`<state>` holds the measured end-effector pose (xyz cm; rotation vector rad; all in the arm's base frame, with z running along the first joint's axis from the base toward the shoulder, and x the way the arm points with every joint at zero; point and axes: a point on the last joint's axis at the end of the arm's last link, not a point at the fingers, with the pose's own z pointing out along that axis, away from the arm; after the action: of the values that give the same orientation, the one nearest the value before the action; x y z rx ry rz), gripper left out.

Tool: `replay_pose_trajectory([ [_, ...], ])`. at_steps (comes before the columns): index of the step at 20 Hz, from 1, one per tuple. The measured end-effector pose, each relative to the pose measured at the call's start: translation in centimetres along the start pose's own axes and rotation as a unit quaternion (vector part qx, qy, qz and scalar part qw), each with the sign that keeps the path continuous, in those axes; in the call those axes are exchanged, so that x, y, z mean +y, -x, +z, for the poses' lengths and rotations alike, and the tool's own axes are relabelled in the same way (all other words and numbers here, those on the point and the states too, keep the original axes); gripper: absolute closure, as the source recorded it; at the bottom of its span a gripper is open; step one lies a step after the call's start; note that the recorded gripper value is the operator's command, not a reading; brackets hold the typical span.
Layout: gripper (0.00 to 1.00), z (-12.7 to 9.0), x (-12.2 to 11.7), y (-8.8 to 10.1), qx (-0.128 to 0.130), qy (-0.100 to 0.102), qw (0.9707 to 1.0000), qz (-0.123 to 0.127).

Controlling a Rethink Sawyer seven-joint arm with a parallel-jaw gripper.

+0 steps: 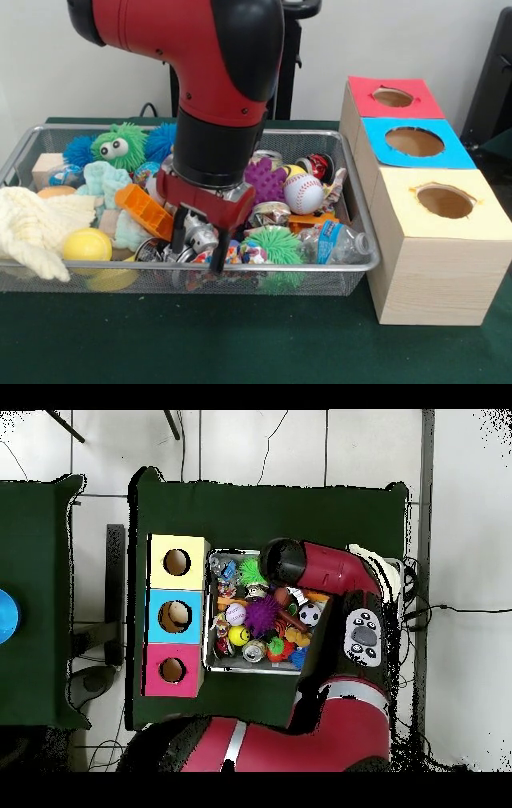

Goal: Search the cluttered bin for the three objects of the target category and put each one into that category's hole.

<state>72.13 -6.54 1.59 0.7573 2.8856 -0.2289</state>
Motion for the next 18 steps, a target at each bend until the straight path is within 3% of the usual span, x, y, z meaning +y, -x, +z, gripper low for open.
replay_pose_trajectory([
  [8, 0.00, -1.8, 0.8, -0.8, -0.004, 0.007, 0.9999, -0.013],
  [18, 0.00, -3.5, 4.4, -4.7, 0.007, -0.001, 0.9999, -0.011],
])
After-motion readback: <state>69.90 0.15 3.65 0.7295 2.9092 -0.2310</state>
